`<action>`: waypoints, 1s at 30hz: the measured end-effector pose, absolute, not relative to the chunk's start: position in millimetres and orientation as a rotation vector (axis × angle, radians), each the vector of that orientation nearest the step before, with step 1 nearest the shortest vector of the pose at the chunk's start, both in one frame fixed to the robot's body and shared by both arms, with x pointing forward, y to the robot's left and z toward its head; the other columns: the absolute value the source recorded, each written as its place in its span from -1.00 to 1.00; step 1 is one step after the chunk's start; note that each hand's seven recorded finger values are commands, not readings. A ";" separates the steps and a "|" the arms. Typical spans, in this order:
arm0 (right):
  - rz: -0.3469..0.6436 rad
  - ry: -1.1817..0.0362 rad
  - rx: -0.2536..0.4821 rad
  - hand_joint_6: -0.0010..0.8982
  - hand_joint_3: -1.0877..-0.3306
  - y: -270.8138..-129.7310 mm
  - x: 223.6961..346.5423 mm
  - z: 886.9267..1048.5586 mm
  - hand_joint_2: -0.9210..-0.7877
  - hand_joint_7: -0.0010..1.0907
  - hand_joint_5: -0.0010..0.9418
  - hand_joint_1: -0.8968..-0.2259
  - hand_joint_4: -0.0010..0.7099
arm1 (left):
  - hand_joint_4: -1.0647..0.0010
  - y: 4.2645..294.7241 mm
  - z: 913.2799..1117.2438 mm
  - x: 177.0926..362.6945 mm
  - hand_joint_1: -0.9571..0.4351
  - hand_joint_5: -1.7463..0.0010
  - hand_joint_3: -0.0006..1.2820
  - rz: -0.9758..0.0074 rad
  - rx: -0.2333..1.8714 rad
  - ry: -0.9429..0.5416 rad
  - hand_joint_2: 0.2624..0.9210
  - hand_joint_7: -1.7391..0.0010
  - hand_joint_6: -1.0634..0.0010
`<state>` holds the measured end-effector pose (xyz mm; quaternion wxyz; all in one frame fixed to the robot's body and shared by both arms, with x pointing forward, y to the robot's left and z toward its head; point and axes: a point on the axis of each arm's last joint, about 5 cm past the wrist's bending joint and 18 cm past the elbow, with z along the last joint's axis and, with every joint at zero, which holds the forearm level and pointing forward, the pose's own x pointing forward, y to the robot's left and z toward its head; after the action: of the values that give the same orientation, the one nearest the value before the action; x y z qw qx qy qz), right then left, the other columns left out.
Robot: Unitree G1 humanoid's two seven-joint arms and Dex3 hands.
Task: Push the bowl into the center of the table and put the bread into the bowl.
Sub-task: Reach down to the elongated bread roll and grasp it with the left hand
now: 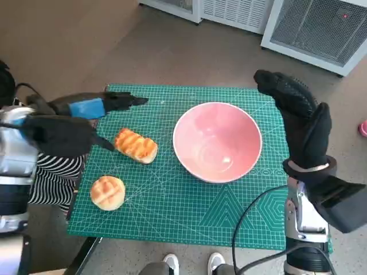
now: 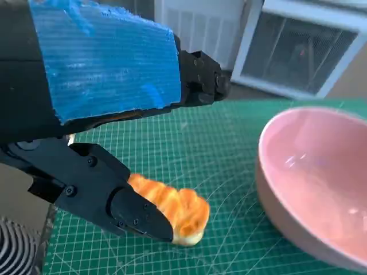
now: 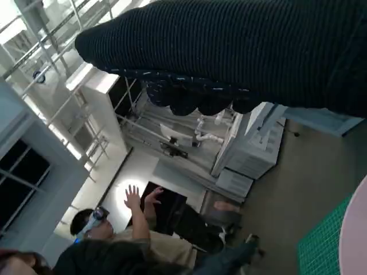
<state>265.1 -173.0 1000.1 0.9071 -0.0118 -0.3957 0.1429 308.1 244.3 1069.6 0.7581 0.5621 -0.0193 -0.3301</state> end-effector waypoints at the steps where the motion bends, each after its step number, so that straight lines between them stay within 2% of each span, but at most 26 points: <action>1: 0.295 -0.816 -0.024 -0.94 0.10 -173.0 265.0 999.9 -1.00 -0.04 -1.00 -0.41 -0.57 | 0.90 243.4 1066.8 309.5 0.50 0.99 -0.99 -0.722 1.223 -0.034 0.44 0.96 0.57; 11: 0.293 -0.813 -0.023 -0.94 0.09 -173.4 264.6 998.9 -1.00 -0.05 -1.00 -0.40 -0.57 | 0.81 232.7 1040.3 323.7 0.59 0.99 -0.98 -0.741 1.213 0.047 0.46 0.98 0.51; 22: 0.289 -0.807 -0.020 -0.93 0.09 -174.2 263.9 997.2 -1.00 -0.05 -0.99 -0.39 -0.56 | 0.70 217.7 1016.0 337.6 0.55 0.98 -0.98 -0.726 1.292 0.170 0.47 0.99 0.47; 30: 0.287 -0.802 -0.020 -0.92 0.10 -174.8 262.7 996.2 -1.00 -0.05 -0.99 -0.36 -0.56 | 0.54 211.4 1003.7 344.3 0.48 0.97 -0.97 -0.710 1.353 0.241 0.53 0.97 0.34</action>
<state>262.7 -174.8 996.2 0.9106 -0.0097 -0.3891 0.1393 344.3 211.4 1003.7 0.7154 0.6110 0.1087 -0.3208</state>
